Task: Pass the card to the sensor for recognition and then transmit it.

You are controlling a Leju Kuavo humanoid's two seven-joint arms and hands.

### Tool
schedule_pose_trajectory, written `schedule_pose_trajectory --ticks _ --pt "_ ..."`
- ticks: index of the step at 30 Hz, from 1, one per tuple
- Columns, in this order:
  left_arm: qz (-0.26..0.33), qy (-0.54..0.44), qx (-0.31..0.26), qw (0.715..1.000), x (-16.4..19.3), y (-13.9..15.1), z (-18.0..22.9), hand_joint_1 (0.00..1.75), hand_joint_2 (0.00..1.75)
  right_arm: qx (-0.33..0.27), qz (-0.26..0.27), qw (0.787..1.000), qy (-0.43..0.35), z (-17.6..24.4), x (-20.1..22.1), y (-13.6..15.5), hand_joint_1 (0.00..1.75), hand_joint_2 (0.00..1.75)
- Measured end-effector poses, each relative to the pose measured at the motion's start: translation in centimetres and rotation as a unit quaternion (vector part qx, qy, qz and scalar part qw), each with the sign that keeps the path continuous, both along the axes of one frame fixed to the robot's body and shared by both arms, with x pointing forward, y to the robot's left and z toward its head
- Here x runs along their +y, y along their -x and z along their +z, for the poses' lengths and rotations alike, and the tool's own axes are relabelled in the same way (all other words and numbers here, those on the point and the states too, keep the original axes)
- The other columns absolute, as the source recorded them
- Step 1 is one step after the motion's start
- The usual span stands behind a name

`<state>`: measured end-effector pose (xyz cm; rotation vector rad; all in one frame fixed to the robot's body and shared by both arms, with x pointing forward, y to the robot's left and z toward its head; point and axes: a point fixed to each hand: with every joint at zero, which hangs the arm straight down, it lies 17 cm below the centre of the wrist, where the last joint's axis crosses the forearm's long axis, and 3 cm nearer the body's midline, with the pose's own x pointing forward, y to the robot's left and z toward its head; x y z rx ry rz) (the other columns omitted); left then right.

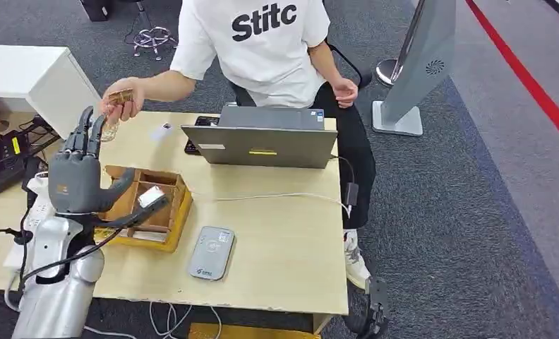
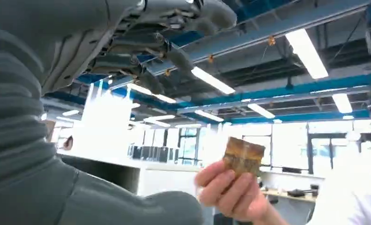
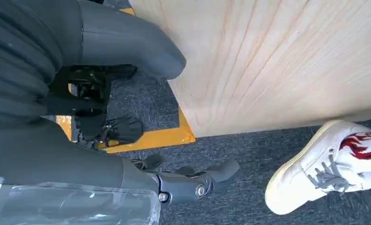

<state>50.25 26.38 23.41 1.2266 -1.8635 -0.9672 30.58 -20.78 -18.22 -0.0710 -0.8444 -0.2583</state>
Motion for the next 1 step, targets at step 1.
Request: schedule_pose_trajectory --ticks 1 --pt "-0.002 0.005 -0.006 1.0 -0.02 0.42 0.24 0.0 1.75 0.0 -0.001 1.0 -0.001 -0.01 0.0 0.01 0.0 1.75"
